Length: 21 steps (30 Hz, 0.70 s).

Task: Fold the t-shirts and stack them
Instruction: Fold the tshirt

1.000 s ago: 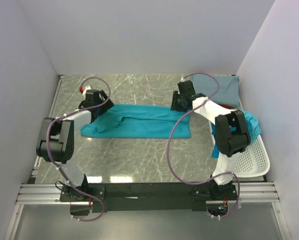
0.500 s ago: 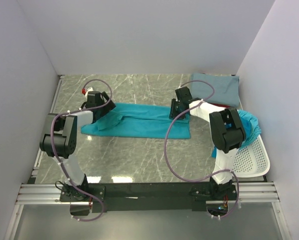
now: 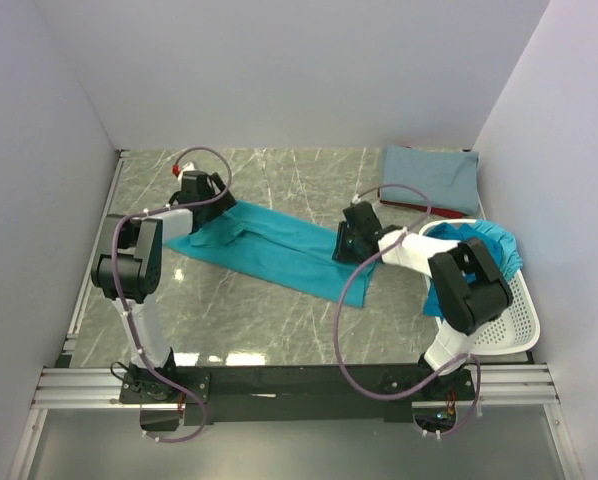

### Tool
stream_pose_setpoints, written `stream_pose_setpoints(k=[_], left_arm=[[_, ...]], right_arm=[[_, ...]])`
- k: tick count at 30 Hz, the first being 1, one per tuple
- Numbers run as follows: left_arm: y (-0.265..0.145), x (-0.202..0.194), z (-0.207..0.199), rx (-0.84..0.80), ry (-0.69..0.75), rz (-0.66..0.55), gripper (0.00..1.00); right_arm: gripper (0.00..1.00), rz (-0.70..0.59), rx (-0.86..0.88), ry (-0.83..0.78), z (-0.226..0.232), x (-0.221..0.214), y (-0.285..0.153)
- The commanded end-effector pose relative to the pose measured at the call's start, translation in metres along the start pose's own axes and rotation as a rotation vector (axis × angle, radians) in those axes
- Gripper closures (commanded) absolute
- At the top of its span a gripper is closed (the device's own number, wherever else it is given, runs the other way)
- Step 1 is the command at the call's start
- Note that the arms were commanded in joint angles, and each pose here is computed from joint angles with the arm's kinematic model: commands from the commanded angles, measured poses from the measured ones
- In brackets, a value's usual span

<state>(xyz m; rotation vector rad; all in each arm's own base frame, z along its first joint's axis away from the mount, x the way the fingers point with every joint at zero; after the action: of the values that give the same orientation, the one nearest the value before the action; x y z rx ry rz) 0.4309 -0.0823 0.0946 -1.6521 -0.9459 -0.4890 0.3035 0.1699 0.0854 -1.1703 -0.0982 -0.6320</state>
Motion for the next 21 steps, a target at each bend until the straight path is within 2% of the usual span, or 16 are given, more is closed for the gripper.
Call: stream_pose_setpoints(k=[1, 11, 21], left_arm=[[0.010, -0.011, -0.004, 0.021, 0.055, 0.060, 0.07], [0.032, -0.010, -0.046, -0.023, 0.164, 0.068, 0.07], [0.036, -0.014, -0.099, -0.222, 0.243, 0.044, 0.07]], right_arm=[[0.60, 0.112, -0.133, 0.014, -0.027, -0.056, -0.007], [0.59, 0.114, -0.079, -0.018, -0.010, -0.121, -0.040], [0.59, 0.215, 0.169, -0.124, 0.036, -0.163, -0.050]])
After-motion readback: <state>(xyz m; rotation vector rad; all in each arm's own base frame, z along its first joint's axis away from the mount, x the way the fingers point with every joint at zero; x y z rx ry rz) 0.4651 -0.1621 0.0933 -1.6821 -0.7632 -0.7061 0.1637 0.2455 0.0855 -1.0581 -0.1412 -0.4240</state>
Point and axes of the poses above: each gripper's point midway between its finger pads, its own y axis out along the fingers, its own z axis along the line the jaws close on, x = y × z, the point moved 8 cm from there along -y, back along the fingers, and after that the axes turned 14 degrees about y, right-handed, at the moved point
